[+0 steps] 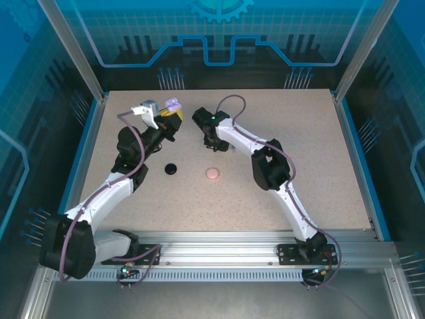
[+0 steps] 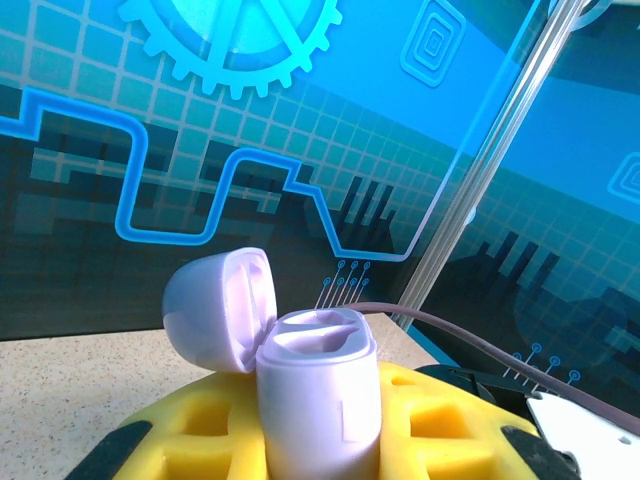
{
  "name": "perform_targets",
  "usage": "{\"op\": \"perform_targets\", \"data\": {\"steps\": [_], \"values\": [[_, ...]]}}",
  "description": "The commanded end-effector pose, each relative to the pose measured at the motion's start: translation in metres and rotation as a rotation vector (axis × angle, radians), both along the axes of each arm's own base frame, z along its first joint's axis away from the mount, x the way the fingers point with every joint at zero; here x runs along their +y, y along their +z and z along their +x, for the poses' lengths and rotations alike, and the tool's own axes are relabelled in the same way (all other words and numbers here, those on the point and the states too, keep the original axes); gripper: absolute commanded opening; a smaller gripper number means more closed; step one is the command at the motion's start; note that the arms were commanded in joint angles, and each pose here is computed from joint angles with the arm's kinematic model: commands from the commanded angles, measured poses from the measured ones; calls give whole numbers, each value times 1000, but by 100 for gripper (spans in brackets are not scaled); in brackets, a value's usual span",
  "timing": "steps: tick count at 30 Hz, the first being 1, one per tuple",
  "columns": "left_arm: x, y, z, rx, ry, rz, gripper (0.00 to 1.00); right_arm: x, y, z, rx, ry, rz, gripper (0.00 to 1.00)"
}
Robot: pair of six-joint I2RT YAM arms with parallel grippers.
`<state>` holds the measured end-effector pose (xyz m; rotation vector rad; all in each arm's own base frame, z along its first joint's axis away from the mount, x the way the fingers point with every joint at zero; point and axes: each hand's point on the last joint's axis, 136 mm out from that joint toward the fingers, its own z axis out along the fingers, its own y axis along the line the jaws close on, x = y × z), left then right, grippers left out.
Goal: Insert the wireless bluetooth earbuds into the charging case
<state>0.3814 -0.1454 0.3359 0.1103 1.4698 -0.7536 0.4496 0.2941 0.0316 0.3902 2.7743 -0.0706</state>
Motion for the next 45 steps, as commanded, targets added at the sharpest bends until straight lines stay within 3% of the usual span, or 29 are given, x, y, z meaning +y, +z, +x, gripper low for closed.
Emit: {"op": "perform_targets", "data": {"steps": [1,10,25,45], "values": [[2,10,-4,-55,13,4,9,1,-19,-5,32,-16,-16,34],[1,9,-5,-56,10,5,9,2,-30,-6,46,-14,-15,30],[-1,8,-4,-53,-5,4,9,-9,-29,5,17,30,-56,34],[-10,4,-6,-44,-41,17,9,-19,-36,14,13,51,10,31]]}}
